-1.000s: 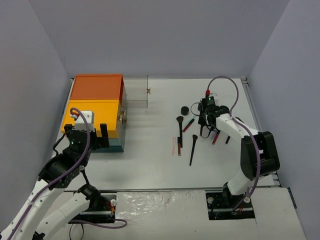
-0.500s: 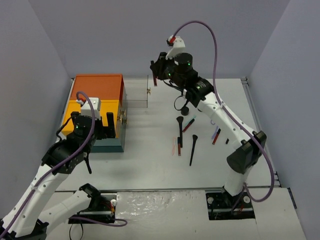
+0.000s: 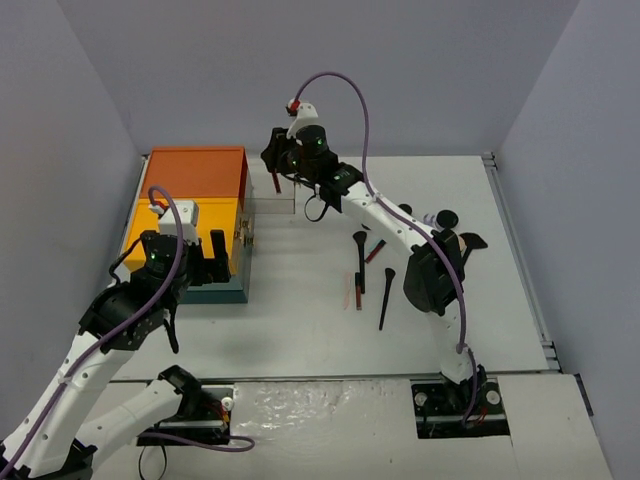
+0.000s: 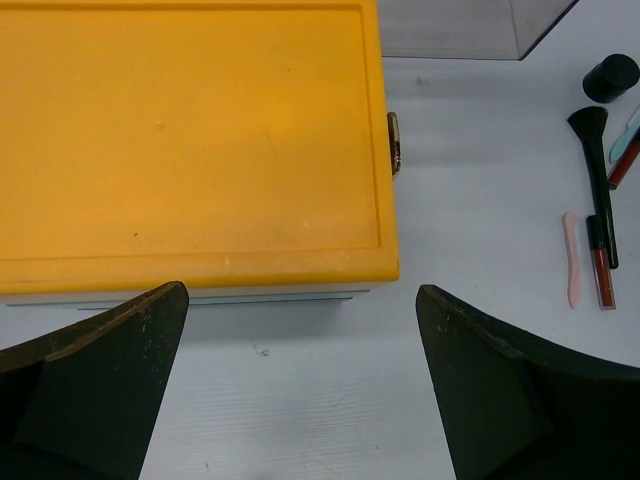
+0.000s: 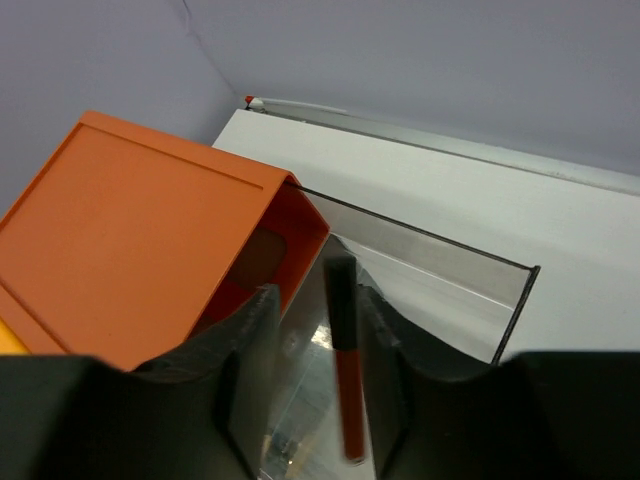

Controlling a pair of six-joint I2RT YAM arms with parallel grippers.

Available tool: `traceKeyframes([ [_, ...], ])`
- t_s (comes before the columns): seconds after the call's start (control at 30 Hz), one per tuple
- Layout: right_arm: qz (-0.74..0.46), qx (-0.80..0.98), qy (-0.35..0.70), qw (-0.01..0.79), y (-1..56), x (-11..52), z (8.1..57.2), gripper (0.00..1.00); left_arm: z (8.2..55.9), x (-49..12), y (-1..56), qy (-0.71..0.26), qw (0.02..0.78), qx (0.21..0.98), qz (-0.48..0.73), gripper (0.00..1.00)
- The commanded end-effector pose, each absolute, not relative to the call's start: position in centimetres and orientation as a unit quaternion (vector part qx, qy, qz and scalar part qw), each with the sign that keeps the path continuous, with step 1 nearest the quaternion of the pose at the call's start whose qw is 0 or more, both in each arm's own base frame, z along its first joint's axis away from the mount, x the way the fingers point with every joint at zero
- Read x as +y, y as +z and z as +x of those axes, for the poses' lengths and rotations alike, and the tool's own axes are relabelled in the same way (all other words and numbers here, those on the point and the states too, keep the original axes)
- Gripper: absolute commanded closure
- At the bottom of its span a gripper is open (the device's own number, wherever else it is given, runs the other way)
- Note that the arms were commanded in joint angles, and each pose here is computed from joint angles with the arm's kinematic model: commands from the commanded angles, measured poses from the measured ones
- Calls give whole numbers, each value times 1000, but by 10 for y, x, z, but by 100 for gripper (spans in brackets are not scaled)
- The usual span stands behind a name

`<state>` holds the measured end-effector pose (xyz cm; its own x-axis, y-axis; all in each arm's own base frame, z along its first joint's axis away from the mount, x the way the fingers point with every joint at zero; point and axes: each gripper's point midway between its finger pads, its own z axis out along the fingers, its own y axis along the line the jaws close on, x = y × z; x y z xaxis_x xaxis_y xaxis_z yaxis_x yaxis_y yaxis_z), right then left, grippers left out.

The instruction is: Organize the makeup

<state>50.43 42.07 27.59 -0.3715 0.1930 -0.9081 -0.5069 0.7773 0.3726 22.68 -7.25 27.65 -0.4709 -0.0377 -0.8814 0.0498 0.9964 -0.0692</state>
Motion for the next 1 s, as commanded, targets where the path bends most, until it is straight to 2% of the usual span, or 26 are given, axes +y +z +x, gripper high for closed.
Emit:
traceKeyframes([
  [0.0, -79, 688, 343, 635, 365, 415, 505, 55, 226, -71, 288, -59, 530, 846, -18, 3],
  [0.1, -70, 693, 310, 647, 373, 395, 500, 44, 225, -69, 290, -56, 534, 843, -20, 3],
  [0.2, -47, 706, 265, 655, 374, 360, 491, 41, 227, -69, 290, -54, 535, 843, -19, 3],
  [0.33, 5, 752, 167, 638, 339, 293, 477, 40, 230, -73, 290, -58, 534, 844, -15, 3],
  [0.37, 21, 771, 132, 622, 314, 273, 471, 39, 231, -75, 289, -60, 532, 844, -15, 3],
  [0.5, 86, 798, 73, 592, 281, 206, 447, 38, 235, -79, 288, -66, 531, 845, -12, 3],
  [0.67, 172, 846, -3, 506, 190, 103, 387, 38, 239, -87, 284, -73, 525, 848, -6, 3],
  [0.97, 312, 869, -14, 384, 89, 22, 313, 41, 243, -96, 282, -88, 521, 849, 0, 3],
])
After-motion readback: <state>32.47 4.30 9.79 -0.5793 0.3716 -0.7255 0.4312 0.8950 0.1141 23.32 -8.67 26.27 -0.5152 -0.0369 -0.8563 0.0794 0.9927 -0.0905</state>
